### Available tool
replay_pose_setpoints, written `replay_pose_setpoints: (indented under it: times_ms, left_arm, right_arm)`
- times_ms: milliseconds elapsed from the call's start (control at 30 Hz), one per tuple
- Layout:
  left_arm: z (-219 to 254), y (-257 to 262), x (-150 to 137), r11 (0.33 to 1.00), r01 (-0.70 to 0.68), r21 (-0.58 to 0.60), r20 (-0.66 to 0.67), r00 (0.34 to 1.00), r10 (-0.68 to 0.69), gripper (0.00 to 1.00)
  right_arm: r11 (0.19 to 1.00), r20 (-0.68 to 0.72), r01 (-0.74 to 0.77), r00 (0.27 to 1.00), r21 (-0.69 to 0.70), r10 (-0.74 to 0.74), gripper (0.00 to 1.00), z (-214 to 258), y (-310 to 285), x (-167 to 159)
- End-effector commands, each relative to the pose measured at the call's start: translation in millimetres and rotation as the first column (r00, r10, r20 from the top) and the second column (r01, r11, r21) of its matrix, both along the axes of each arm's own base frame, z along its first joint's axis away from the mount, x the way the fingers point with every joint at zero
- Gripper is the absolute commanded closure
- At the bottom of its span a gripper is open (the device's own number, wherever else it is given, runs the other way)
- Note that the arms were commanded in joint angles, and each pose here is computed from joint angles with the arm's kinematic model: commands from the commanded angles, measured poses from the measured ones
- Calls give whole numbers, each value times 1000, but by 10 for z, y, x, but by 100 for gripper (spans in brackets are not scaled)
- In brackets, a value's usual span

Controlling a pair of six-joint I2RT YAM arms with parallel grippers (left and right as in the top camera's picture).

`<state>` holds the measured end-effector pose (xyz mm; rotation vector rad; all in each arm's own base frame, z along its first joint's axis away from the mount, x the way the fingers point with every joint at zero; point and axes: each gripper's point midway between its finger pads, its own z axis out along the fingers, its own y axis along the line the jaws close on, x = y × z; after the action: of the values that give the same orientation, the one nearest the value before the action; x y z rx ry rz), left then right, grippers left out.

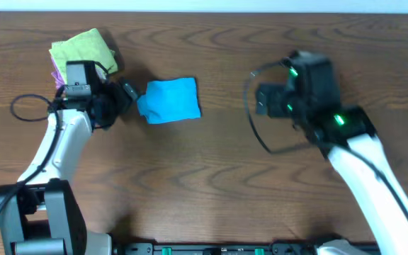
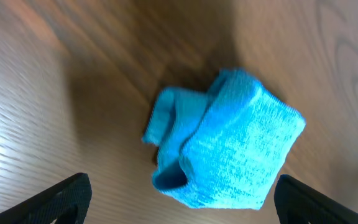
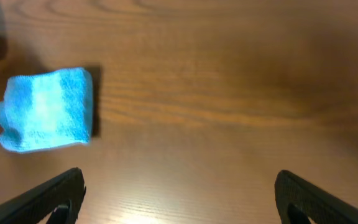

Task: Fold the cloth
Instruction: 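Grasp the folded blue cloth with the left gripper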

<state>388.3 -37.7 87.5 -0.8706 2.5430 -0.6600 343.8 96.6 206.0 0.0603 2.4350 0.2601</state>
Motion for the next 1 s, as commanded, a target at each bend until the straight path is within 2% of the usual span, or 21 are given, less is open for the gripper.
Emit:
replay_pose_setpoints:
  times_ms: [0,200,367,967]
  left_arm:
    - [-88,-229,-105,998,-14,-66,-30,999,12,5]
    - [-326,-450,-160,992,-82,-99,-60,995,76,5]
    - [-516,-565,-241,985,-104,-136,-123,989,87,5]
    - [-749,-936,-55,977,-113,-178,-98,990,97,4]
  right_arm:
    - [998,1,13,1000,58,-13,2,-100,-159,-284]
    - [975,31,55,998,213,-63,1,-162,-365,-701]
    - [960,44,91,993,264,-106,1,-218,-485,-904]
    - [959,51,104,991,264,-121,1,-224,-523,-915]
